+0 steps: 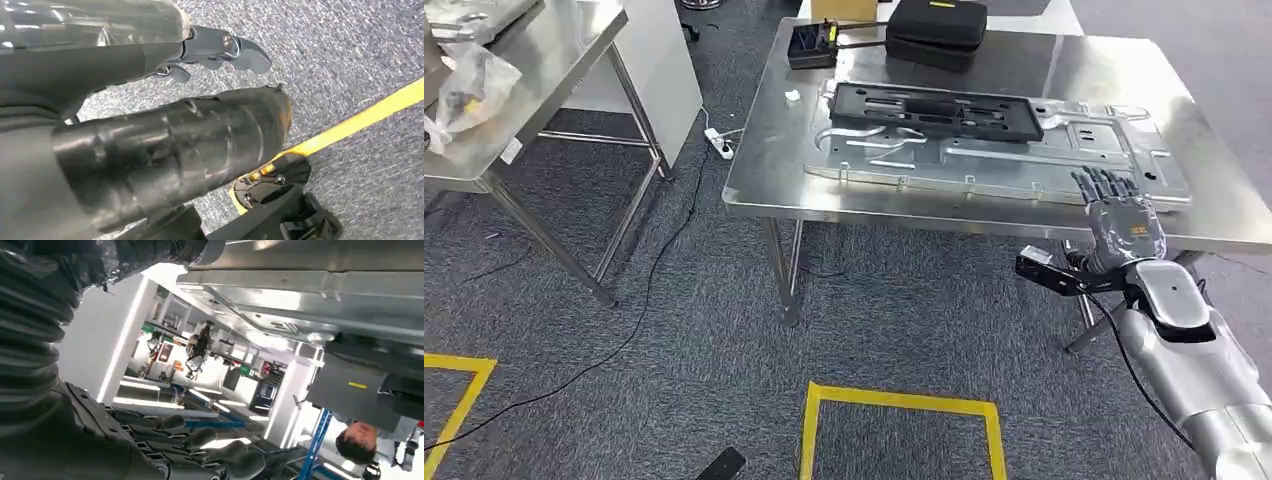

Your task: Take the parts from the cabinet and place them on the table.

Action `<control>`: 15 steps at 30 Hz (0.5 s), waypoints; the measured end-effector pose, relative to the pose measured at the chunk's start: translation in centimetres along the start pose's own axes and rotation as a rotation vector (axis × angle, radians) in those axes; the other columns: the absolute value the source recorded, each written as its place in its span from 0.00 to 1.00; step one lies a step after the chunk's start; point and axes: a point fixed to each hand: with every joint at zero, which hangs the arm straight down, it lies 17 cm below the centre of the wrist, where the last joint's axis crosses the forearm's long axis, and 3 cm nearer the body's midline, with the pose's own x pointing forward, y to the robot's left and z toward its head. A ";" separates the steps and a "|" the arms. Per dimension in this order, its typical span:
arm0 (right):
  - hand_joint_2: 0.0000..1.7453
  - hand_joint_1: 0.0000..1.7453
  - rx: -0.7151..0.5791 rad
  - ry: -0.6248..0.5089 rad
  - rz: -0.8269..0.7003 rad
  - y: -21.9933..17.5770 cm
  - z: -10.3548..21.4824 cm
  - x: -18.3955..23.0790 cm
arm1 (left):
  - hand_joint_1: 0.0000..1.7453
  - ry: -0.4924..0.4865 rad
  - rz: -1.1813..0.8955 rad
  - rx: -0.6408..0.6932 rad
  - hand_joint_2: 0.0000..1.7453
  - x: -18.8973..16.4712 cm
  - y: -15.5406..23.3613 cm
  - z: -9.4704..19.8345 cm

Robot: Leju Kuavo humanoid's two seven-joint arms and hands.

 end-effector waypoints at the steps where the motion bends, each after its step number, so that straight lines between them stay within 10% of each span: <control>1: 1.00 0.00 0.000 0.001 -0.001 0.0 0.0 0.0 | 0.00 0.001 0.000 0.000 0.00 0.0 0.0 0.0; 15: 1.00 0.00 -0.003 0.002 -0.004 -0.1 0.0 0.0 | 0.00 0.001 0.000 0.000 0.00 0.0 0.1 0.0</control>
